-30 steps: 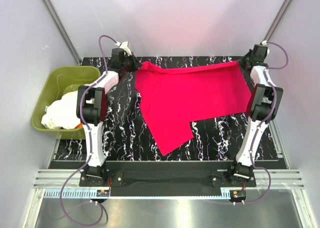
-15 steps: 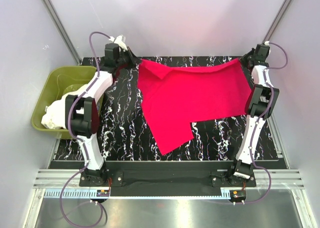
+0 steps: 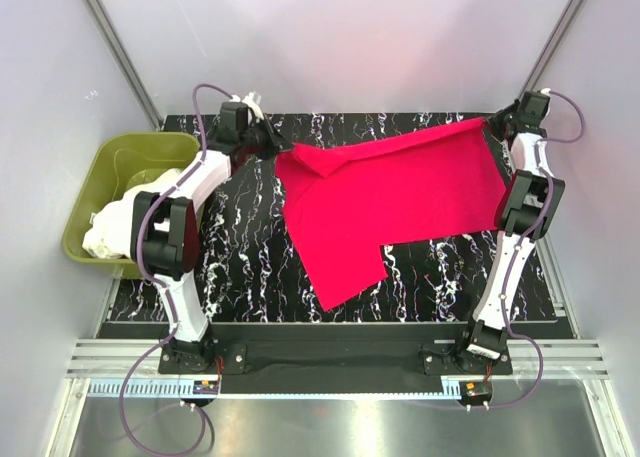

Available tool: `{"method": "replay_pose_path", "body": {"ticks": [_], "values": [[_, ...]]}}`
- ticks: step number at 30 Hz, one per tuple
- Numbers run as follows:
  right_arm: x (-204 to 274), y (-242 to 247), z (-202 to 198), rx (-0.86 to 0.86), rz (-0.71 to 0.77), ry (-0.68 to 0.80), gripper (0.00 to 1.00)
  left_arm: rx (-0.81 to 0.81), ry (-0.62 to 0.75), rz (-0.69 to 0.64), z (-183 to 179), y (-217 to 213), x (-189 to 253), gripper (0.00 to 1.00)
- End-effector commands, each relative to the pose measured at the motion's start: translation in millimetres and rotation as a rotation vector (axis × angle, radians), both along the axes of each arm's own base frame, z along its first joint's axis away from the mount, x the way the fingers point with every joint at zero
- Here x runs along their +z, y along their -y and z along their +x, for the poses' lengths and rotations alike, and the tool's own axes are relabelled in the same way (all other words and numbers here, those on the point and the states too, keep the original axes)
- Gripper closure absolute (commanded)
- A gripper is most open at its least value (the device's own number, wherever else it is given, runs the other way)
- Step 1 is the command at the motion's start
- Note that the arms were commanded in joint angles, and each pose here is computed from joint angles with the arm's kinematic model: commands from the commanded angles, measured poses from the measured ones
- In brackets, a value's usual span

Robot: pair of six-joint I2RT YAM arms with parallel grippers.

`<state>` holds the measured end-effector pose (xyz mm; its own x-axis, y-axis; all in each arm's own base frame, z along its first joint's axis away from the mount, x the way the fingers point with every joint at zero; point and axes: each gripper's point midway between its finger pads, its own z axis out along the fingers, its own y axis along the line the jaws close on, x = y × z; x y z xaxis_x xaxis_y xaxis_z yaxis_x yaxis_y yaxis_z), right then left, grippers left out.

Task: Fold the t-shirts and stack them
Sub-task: Fold the tshirt

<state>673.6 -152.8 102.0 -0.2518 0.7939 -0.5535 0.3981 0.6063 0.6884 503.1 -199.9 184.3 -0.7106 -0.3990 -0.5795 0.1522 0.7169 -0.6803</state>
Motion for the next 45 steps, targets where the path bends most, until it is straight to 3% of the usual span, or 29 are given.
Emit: {"method": "replay_pose_path", "body": {"ticks": [1,10,20,33,45], "values": [[24,8,4,-0.006,0.018,0.054,1.0,-0.003,-0.005,-0.027,-14,5,7,1.0],[14,7,-11,0.006,0.049,-0.043,1.0,0.004,-0.122,0.017,-45,-5,-11,1.0],[2,3,-28,0.024,0.049,-0.117,1.0,-0.003,-0.134,-0.003,-61,-5,4,1.0],[-1,-3,-44,0.042,0.087,-0.143,1.0,-0.005,-0.211,0.034,-83,-11,-26,1.0],[25,19,-48,0.018,0.063,-0.112,1.0,-0.028,-0.207,0.008,-84,-7,-18,1.0]]}}
